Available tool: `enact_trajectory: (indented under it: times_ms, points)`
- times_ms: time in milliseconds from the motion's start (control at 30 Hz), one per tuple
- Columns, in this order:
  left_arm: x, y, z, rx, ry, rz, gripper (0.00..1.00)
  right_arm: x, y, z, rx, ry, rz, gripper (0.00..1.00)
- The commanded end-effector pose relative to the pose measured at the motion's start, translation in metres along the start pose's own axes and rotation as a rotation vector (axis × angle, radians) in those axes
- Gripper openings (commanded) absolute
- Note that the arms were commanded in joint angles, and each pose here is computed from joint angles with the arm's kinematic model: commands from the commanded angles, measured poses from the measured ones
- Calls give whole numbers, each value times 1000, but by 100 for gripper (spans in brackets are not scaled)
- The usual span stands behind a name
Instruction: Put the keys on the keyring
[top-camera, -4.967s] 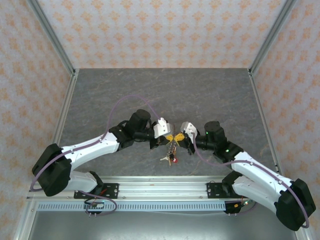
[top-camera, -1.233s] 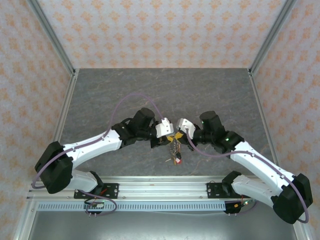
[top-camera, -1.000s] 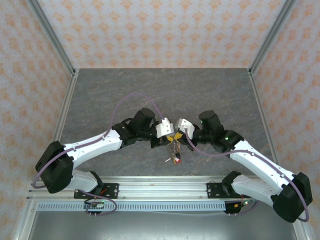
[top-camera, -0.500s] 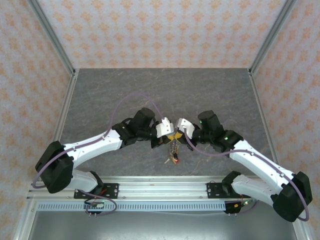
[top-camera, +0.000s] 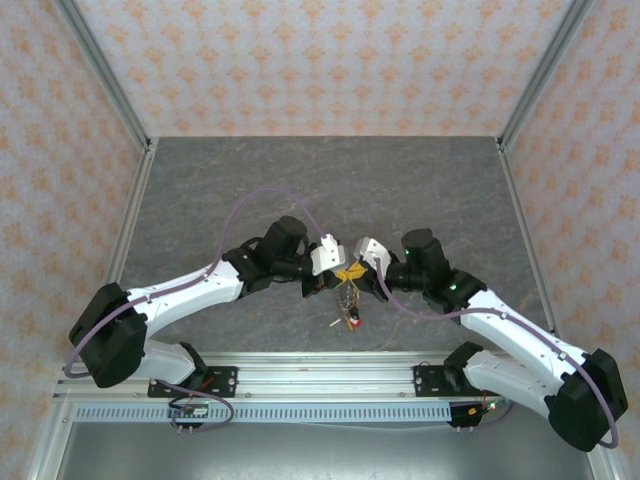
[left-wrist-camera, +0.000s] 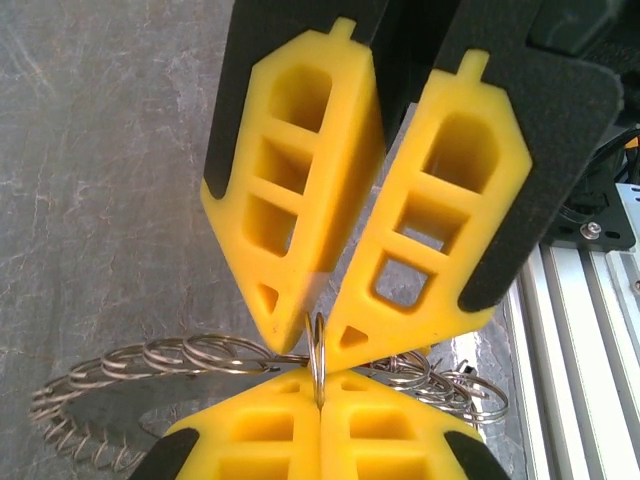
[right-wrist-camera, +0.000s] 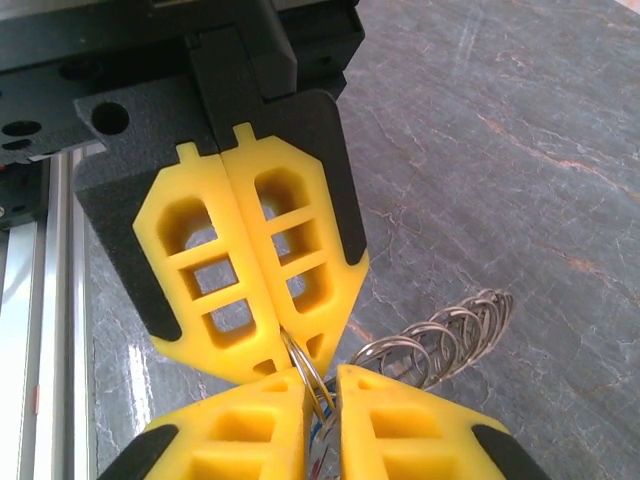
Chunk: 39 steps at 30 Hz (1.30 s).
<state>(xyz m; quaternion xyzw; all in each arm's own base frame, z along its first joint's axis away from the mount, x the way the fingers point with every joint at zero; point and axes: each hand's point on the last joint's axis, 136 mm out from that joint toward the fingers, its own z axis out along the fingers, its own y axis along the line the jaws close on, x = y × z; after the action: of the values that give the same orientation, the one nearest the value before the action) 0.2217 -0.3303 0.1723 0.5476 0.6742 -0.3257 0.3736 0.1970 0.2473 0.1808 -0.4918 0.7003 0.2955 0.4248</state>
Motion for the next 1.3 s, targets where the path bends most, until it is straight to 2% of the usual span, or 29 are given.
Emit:
enact_trajectory:
  times_ms: [0,100,167,233,433,633,800,867,1000,1100,1133,1267]
  points:
    - [-38,-6,-12,24,-135,66,0,-10,1,-1,-11,-60,-5,9]
    - [-34,-1,-12,-4,-120,58,0,-9,-3,0,9,-63,22,1]
    - [-28,7,-11,-53,-98,39,15,-7,-10,1,48,-73,61,0]
    - [-24,14,-12,-101,-87,24,26,-2,-20,3,109,-84,117,0]
    - [-27,31,-28,-230,-137,-27,30,26,-45,-4,295,-74,305,0]
    - [-30,73,-72,-540,-262,-173,33,67,-49,-2,363,3,513,0]
    - [-19,103,-114,-796,-364,-364,47,94,-43,18,324,12,665,0]
    - [-16,105,-120,-824,-379,-403,48,102,-41,27,317,28,659,0]
    - [-9,113,-126,-881,-346,-480,56,115,-43,38,330,97,617,0]
    - [-13,111,-127,-867,-352,-498,55,120,-45,42,346,110,606,0]
    - [-14,112,-130,-874,-374,-512,57,123,-46,42,357,113,599,0]
    - [-5,117,-146,-960,-419,-607,88,132,-44,39,376,110,589,0]
